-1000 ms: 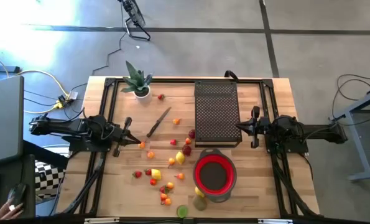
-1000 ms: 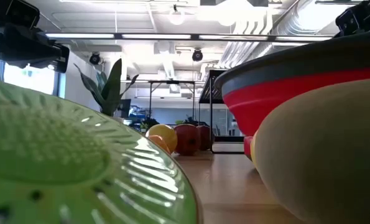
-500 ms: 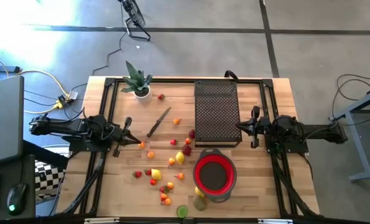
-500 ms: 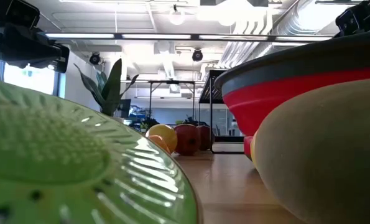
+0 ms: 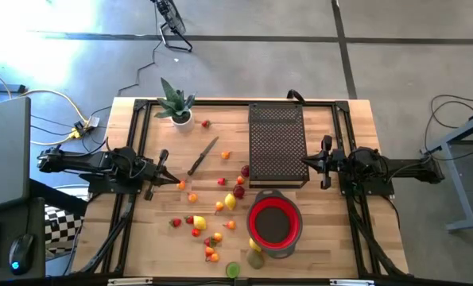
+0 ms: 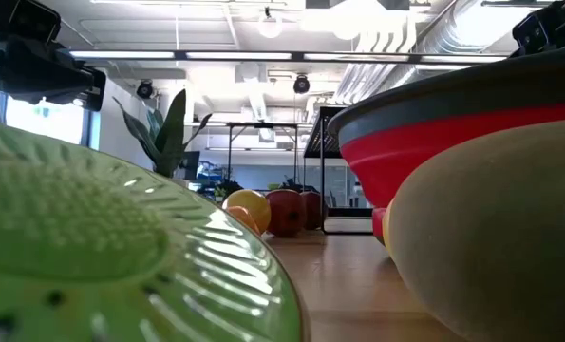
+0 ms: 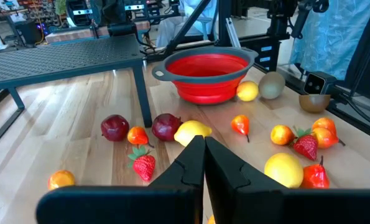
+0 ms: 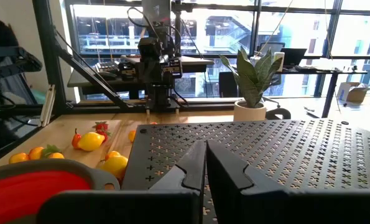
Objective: Pick & Place Fruit
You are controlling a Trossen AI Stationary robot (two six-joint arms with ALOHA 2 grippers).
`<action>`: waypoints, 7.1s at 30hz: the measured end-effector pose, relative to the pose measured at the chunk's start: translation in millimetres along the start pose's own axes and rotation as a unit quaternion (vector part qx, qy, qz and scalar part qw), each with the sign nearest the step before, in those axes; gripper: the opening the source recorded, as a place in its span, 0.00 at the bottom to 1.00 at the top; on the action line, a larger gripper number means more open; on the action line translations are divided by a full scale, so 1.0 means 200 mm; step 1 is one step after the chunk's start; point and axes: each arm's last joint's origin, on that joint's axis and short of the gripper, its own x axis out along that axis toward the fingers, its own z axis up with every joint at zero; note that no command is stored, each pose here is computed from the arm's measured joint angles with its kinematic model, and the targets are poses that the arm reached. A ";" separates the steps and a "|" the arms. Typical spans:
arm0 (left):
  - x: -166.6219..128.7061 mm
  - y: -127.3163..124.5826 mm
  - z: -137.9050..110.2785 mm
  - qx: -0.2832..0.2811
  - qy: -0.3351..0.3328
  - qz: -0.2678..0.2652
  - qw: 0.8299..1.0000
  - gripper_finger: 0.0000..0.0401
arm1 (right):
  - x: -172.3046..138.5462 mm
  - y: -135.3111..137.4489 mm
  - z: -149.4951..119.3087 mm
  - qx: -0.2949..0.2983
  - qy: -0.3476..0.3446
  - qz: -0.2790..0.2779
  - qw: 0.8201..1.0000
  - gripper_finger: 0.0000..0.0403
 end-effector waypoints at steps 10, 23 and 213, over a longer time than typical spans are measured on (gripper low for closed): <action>0.00 0.00 0.00 0.000 0.000 0.000 1.000 0.01 | 0.00 0.00 0.00 0.000 0.000 0.000 1.000 0.02; 0.00 0.00 0.00 0.000 0.000 0.000 1.000 0.01 | 0.00 0.00 0.00 0.000 0.000 0.000 1.000 0.02; 0.01 0.06 0.03 -0.105 -0.025 0.191 0.976 0.01 | 0.58 0.57 0.61 0.382 0.570 -0.188 0.703 0.01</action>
